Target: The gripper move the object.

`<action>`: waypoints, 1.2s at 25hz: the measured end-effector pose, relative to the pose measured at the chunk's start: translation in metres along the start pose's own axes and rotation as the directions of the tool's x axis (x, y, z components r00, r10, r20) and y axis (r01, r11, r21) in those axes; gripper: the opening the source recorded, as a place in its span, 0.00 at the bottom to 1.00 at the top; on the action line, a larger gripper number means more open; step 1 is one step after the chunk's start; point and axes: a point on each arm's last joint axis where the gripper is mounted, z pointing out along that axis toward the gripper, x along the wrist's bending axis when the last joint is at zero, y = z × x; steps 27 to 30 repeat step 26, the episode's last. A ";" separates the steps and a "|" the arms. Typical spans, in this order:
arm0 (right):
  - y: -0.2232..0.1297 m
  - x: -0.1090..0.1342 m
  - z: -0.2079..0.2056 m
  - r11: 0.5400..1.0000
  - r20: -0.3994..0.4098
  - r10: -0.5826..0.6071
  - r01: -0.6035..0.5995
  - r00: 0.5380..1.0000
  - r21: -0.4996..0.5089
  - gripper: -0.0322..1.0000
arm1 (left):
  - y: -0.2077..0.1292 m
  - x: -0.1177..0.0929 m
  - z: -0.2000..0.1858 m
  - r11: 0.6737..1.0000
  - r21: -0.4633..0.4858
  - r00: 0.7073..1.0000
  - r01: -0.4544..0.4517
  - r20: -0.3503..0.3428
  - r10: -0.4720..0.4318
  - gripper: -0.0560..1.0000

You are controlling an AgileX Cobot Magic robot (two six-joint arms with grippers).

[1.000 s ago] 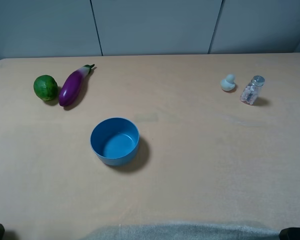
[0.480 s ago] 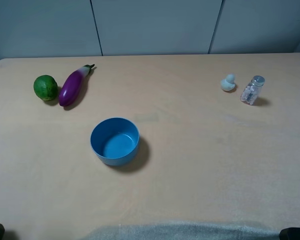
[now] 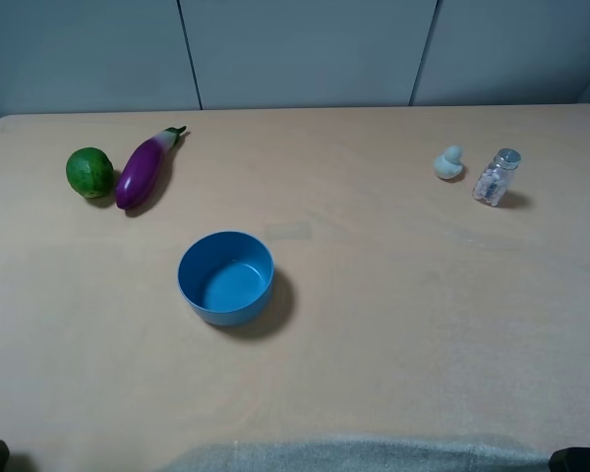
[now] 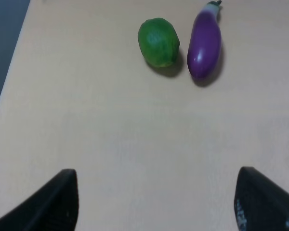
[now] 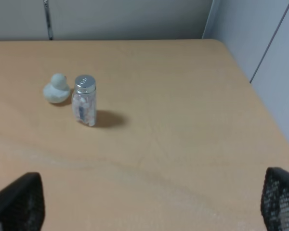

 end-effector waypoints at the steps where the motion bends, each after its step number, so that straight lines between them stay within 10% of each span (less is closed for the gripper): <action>1: 0.000 0.000 0.000 1.000 0.000 0.000 0.000 1.000 0.000 0.69 | 0.000 0.000 0.000 1.000 0.000 1.000 0.000 0.000 0.000 0.75; 30: 0.000 0.000 0.000 1.000 0.000 -0.003 0.003 1.000 0.000 0.69 | 0.000 0.000 0.000 1.000 0.000 1.000 0.000 0.000 0.000 0.75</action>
